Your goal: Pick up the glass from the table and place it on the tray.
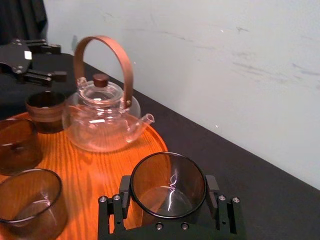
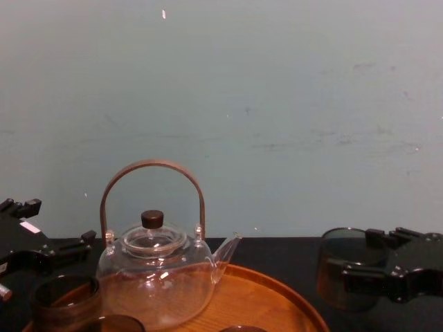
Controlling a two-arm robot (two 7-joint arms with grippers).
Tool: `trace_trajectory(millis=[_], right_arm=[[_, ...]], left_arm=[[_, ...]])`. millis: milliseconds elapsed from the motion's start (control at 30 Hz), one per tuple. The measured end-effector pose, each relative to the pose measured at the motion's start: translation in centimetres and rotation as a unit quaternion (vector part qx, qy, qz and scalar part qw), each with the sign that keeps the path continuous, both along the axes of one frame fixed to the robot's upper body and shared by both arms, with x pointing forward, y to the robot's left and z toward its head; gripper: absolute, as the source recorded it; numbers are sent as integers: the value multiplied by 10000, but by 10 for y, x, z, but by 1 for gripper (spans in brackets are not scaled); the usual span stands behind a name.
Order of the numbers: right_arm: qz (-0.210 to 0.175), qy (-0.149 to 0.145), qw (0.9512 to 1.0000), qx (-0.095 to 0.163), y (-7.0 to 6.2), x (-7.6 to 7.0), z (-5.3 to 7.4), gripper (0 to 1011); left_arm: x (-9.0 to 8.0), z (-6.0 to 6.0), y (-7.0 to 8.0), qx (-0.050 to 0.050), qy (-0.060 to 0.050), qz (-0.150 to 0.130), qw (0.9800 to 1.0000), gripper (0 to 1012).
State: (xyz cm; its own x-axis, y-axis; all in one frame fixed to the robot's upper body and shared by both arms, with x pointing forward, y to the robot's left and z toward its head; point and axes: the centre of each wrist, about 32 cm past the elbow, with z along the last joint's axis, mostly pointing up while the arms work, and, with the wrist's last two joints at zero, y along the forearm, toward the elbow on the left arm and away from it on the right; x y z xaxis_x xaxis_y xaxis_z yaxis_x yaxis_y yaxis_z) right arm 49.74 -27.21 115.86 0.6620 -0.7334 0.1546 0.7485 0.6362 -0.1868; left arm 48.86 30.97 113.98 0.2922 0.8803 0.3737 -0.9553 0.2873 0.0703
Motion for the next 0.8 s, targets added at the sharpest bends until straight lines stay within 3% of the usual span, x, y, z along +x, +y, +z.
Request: trace_trajectory(millis=[300, 800], right_arm=[[236, -77, 9997, 28, 10, -1, 4, 900], [383, -34, 9992, -101, 34, 17, -1, 900]], left_arm=[[0, 0, 0, 0, 0, 0, 10000, 1001], [0, 0, 0, 0, 0, 0, 10000, 1001]])
